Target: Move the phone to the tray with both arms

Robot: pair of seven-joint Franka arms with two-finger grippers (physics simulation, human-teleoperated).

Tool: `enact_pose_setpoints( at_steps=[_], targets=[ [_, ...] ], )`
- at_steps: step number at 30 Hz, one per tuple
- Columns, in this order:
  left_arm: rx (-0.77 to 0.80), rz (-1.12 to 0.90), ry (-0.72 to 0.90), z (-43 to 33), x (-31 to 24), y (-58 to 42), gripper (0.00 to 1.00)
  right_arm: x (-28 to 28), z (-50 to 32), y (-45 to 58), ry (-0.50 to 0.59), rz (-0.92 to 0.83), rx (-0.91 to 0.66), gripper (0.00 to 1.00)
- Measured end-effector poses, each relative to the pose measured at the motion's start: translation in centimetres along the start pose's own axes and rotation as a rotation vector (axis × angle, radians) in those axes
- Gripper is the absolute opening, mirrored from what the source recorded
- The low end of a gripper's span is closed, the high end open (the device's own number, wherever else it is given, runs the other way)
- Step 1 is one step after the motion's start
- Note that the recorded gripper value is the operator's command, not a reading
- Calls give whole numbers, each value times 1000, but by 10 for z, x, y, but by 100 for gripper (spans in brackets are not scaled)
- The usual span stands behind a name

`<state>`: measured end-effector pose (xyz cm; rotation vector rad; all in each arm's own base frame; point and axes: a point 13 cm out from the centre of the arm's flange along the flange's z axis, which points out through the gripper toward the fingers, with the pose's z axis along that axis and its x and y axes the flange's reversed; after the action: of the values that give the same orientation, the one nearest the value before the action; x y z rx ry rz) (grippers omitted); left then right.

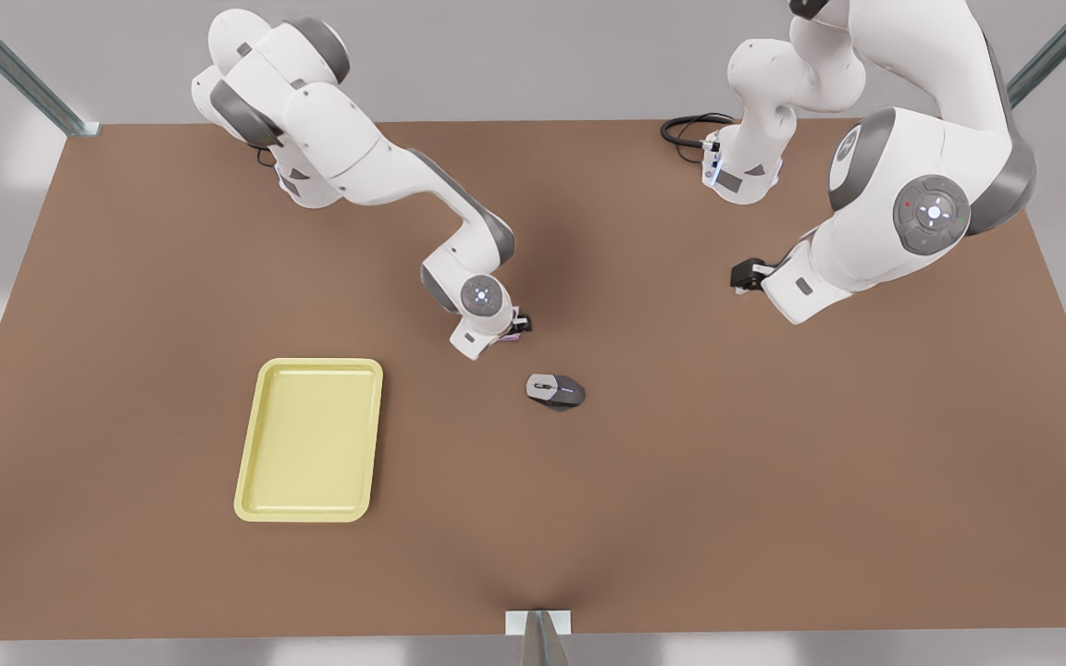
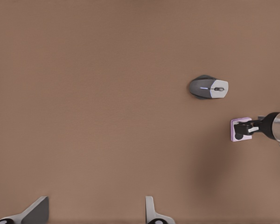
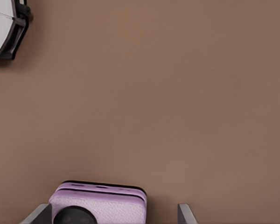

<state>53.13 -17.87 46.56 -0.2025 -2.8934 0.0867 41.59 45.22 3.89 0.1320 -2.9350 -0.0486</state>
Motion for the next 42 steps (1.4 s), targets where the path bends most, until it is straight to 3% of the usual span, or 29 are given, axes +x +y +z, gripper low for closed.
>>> enact_pose_setpoints(
  at_steps=[31,34,40,42],
  targets=[
    [-2,6,14,6,-1,1,100,3,12,7,-8,-105,4,100],
    [-3,6,15,7,-1,1,100,2,11,6,-17,-124,15,81],
    [-3,5,16,7,-1,2,100,-7,-5,7,-43,-138,9,78],
    [-3,5,16,7,-1,2,100,-36,-49,-9,-82,-101,-11,78]
  ],
)
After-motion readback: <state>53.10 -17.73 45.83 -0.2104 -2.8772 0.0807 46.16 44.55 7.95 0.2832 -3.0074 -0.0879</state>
